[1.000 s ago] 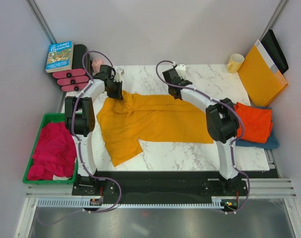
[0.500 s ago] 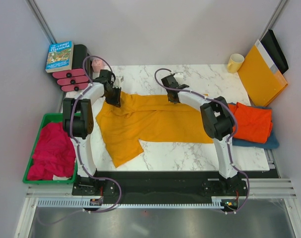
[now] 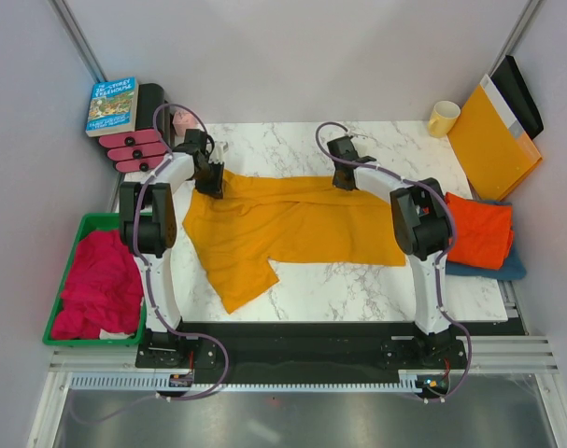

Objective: Fold and stack the t-shirts
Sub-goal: Fold the flattened tshirt in 1/3 of the way

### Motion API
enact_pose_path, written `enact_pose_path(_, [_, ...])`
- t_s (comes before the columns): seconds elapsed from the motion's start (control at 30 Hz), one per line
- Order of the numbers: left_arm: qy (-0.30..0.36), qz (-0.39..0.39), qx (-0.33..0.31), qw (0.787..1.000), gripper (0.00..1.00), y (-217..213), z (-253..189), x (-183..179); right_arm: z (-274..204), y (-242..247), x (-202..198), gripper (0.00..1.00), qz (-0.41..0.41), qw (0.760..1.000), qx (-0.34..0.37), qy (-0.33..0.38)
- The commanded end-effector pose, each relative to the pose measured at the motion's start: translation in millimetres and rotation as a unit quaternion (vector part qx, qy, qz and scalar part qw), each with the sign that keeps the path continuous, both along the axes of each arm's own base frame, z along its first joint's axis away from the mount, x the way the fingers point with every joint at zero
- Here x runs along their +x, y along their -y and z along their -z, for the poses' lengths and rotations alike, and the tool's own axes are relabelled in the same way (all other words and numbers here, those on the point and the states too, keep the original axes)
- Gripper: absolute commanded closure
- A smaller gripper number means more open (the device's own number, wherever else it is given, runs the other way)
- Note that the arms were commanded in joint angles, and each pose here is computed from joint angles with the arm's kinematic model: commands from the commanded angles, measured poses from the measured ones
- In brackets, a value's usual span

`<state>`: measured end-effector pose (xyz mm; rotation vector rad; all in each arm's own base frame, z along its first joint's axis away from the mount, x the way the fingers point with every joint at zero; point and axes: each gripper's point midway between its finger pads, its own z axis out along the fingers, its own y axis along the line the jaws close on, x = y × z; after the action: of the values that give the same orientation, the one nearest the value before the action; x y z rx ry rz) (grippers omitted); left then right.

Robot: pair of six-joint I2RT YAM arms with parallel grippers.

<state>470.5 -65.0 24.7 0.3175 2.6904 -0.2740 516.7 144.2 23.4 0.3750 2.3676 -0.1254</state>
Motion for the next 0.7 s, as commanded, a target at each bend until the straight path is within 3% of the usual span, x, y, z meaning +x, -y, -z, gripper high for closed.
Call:
enact_pose_path(0.0, [-0.001, -0.02, 0.034, 0.999, 0.84, -23, 2, 6, 43, 44, -33, 1.0, 0.023, 0.995, -0.046, -0.086])
enact_pose_path(0.1, [0.022, -0.014, 0.023, 0.999, 0.83, -19, -18, 12, 33, 40, -28, 1.0, 0.009, 0.997, -0.039, -0.067])
enact_pose_path(0.2, [0.061, -0.004, -0.014, 0.998, 0.78, -7, -47, 18, -25, 33, -14, 1.0, 0.003, 1.0, -0.003, 0.018])
enact_pose_path(0.33, [0.127, -0.001, -0.071, 0.989, 0.73, 11, -110, 19, -78, 27, -9, 0.82, -0.003, 0.997, 0.025, 0.068])
enact_pose_path(0.43, [0.138, 0.006, -0.093, 0.986, 0.74, 19, -127, 13, -95, 21, -20, 0.78, -0.027, 0.997, 0.029, 0.066])
enact_pose_path(0.53, [0.14, 0.014, -0.096, 0.985, 0.76, 21, -136, -7, -103, 14, -46, 0.8, -0.058, 0.996, 0.009, 0.061])
enact_pose_path(0.67, [0.134, 0.037, -0.083, 0.987, 0.77, 17, -133, -66, -93, 6, -96, 0.79, -0.084, 0.995, -0.013, 0.044])
